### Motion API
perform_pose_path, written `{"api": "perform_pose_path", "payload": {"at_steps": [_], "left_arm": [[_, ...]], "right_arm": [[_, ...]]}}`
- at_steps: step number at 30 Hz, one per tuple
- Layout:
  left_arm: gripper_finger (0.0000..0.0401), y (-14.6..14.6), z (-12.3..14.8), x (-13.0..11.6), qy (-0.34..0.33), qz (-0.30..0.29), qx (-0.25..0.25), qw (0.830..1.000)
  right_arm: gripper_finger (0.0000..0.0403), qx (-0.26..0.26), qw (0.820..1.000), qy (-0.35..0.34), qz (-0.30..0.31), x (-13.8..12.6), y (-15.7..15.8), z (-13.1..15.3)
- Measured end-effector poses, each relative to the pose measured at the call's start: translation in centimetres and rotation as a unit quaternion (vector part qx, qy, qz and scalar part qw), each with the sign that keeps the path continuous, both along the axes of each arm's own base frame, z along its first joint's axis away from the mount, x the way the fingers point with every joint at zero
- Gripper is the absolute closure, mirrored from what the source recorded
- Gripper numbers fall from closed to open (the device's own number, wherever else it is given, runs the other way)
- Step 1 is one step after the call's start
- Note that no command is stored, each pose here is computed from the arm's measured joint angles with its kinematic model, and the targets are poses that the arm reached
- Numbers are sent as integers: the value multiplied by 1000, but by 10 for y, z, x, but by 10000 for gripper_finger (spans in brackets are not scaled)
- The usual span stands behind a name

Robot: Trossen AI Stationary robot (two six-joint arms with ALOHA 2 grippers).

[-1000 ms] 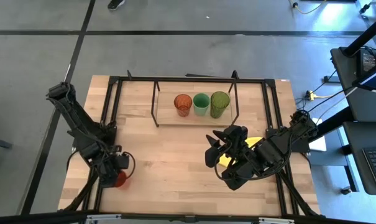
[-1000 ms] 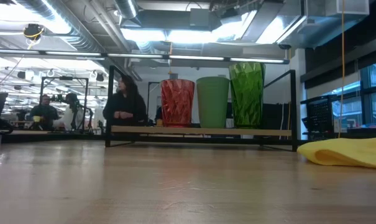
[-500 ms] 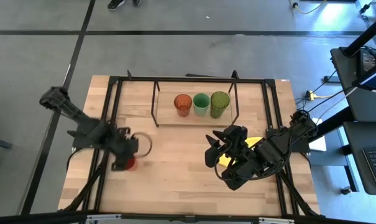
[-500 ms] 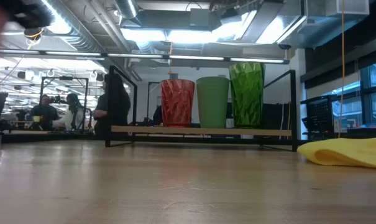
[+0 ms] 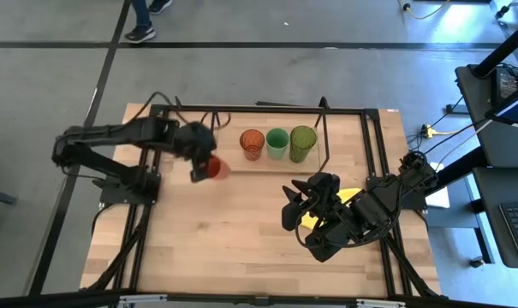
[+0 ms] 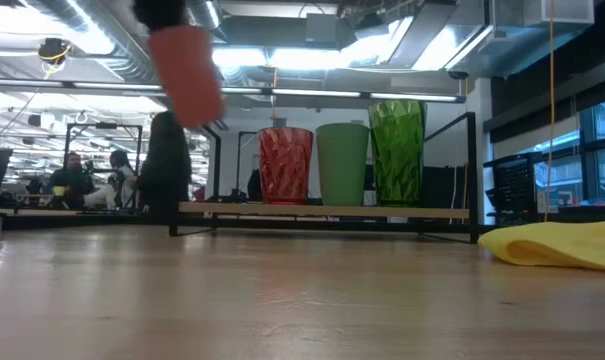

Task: Stack small to large cups/mugs on shelf
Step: Put the orange cup on the shelf

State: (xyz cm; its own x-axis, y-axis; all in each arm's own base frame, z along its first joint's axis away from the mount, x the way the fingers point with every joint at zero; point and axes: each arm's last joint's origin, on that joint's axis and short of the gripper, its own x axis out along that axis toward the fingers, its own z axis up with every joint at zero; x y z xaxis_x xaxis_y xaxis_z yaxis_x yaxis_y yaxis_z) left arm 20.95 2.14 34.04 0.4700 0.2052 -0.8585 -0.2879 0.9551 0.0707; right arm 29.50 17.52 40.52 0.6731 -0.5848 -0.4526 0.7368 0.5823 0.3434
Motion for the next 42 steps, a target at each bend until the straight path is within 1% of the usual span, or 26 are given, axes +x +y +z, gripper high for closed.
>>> {"api": "perform_pose_path", "payload": {"at_steps": [4,5,8,10,13,17,19,25,28,30,37,38,40,42], "left_arm": [[400,24,7,19,-43,-3,17,999],[400,29,8,23,-40,-3,23,999],[400,48,4,37,3,2,36,999],[400,59,0,44,44,-1,35,998],[400,74,-5,56,84,-4,32,996],[400,89,-9,71,96,-24,34,995],[399,95,-12,76,104,-34,26,994],[400,106,-28,74,161,-71,-2,984],[399,113,-27,76,138,-77,2,987],[399,119,-27,74,135,-80,1,988],[399,139,-30,73,114,-64,6,991],[399,141,-31,74,111,-65,0,992],[400,145,-37,72,120,-65,-28,990],[399,146,-43,74,130,-65,-37,989]], "right_arm": [[245,0,1000,0,0,0,0,0],[245,0,1000,0,0,0,0,0],[245,0,1000,0,0,0,0,0],[245,0,1000,-1,0,0,0,0],[245,1,1000,-2,-1,0,0,0],[245,2,1000,-3,-1,0,0,0],[245,2,1000,-3,-1,0,0,0],[245,3,1000,-5,0,1,1,0],[245,3,1000,-5,0,1,1,0],[245,3,1000,-5,0,1,1,0],[245,1,1000,-2,0,0,0,0],[245,1,1000,-3,0,0,0,0],[245,1,1000,-2,0,0,0,0],[245,0,1000,-2,0,0,0,0]]}}
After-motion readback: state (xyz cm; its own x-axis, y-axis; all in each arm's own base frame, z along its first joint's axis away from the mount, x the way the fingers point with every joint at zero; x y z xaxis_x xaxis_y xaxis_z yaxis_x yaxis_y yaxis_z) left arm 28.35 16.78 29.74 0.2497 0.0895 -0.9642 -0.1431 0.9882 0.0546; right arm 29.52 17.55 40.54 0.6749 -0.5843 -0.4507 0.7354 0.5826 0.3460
